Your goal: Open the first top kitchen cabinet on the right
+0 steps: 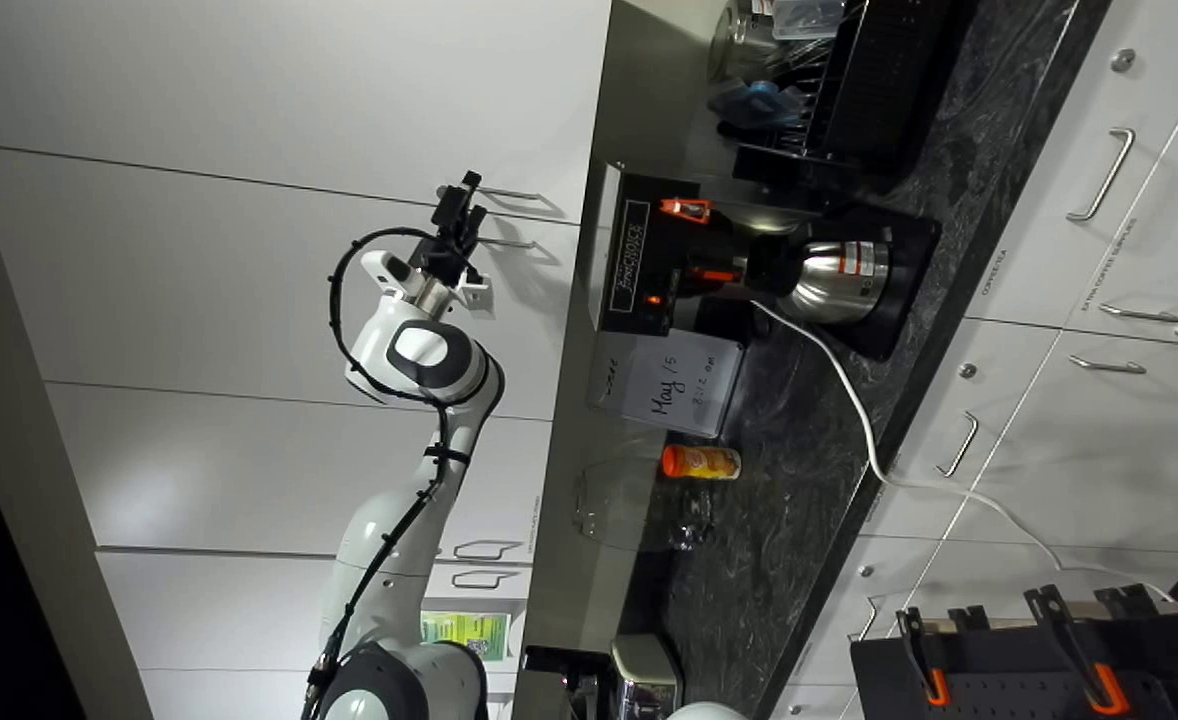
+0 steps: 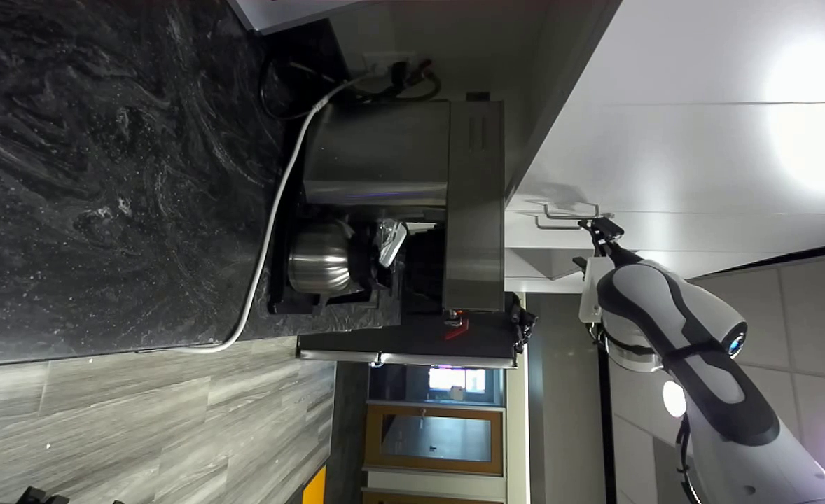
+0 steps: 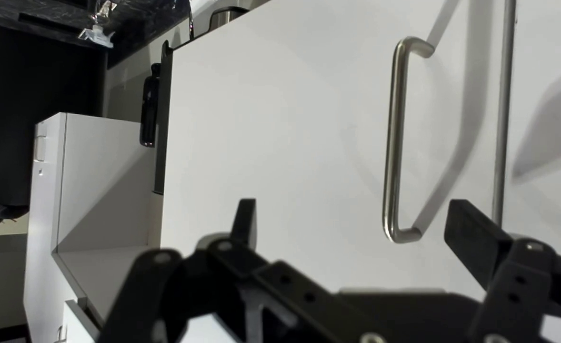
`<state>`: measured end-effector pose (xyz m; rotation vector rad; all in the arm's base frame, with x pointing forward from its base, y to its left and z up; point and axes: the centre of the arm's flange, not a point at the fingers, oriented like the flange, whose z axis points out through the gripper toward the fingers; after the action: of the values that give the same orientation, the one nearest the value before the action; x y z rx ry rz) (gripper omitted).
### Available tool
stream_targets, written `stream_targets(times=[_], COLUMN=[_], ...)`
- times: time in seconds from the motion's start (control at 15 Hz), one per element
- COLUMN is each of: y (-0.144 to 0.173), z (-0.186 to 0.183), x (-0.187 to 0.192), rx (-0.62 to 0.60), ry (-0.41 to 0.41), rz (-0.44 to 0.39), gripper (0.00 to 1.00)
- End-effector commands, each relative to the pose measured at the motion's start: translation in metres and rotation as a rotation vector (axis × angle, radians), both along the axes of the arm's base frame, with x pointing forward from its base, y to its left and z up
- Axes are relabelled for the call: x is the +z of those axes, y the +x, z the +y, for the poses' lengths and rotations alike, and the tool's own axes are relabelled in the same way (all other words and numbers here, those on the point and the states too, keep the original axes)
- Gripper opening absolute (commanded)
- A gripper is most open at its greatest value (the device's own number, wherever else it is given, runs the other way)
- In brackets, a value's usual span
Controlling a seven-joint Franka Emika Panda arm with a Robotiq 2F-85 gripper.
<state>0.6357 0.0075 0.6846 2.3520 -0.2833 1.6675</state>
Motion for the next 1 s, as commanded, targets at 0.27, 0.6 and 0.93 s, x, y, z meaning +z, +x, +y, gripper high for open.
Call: stream_targets(times=[0.27,0.6,0.93], y=[0.023,0.033,0.037], z=[-0.019,-0.022,-0.019], x=[0.006,-0.003,-0.010], rx=[-0.027,-0.040,-0.111], ry=[0.037,0.038,-0.046], rz=[-0.015,-0.013,-0.038], gripper=[1.00,1.00,1.00])
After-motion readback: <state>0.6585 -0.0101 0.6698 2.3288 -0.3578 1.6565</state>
